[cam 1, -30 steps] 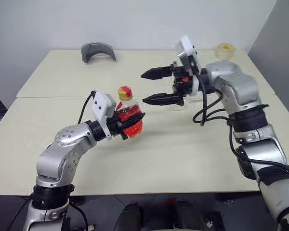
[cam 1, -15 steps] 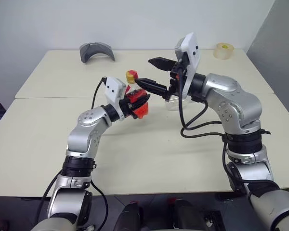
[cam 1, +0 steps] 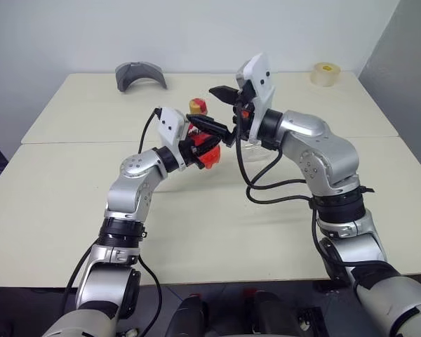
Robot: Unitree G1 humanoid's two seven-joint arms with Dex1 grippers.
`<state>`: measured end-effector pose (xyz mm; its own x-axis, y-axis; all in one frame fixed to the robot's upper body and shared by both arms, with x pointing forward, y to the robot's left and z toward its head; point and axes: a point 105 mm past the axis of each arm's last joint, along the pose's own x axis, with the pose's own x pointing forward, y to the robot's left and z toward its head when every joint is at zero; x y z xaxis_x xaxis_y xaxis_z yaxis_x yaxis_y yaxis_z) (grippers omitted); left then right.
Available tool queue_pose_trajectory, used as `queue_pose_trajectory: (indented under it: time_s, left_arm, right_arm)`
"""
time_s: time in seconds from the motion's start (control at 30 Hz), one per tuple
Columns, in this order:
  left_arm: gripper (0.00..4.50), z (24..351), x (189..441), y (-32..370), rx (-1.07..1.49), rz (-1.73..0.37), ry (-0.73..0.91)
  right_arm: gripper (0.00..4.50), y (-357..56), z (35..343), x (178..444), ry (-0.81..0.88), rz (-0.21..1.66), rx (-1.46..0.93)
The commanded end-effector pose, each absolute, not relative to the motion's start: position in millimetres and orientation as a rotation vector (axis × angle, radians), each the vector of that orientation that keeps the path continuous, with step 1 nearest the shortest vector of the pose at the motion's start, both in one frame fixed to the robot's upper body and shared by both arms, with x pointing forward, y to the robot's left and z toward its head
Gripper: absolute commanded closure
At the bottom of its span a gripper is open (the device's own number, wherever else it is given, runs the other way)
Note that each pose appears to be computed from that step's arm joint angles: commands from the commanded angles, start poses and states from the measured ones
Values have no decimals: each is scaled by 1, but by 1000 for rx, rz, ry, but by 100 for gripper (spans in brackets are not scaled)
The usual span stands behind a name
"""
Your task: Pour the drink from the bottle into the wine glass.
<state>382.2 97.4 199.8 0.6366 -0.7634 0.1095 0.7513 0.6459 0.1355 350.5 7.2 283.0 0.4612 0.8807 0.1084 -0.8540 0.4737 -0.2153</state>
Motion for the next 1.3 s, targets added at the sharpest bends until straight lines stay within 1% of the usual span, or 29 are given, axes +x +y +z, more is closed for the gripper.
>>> queue_pose_trajectory:
  time_s: [0.03,0.47,0.67,0.83,1.03,1.2,1.3]
  left_arm:
    - [321,215,373,91,97,-889,-238]
    - [321,214,364,85,79,-911,-233]
    - [321,215,365,87,82,-906,-232]
    - [321,217,366,88,81,-901,-235]
    - [321,217,365,90,84,-902,-231]
    - [321,217,366,91,87,-903,-226]
    - [321,218,367,91,87,-905,-228]
  right_arm:
    - [0,14,299,345,-286,1082,-162]
    - [0,30,301,358,-301,1051,-155]
    - [0,26,300,366,-302,1024,-171]
    - [0,0,296,376,-283,968,-208]
    - [0,-31,292,382,-253,913,-251]
    - [0,-74,294,377,-214,860,-290]
    - [0,-88,287,373,-174,853,-319]
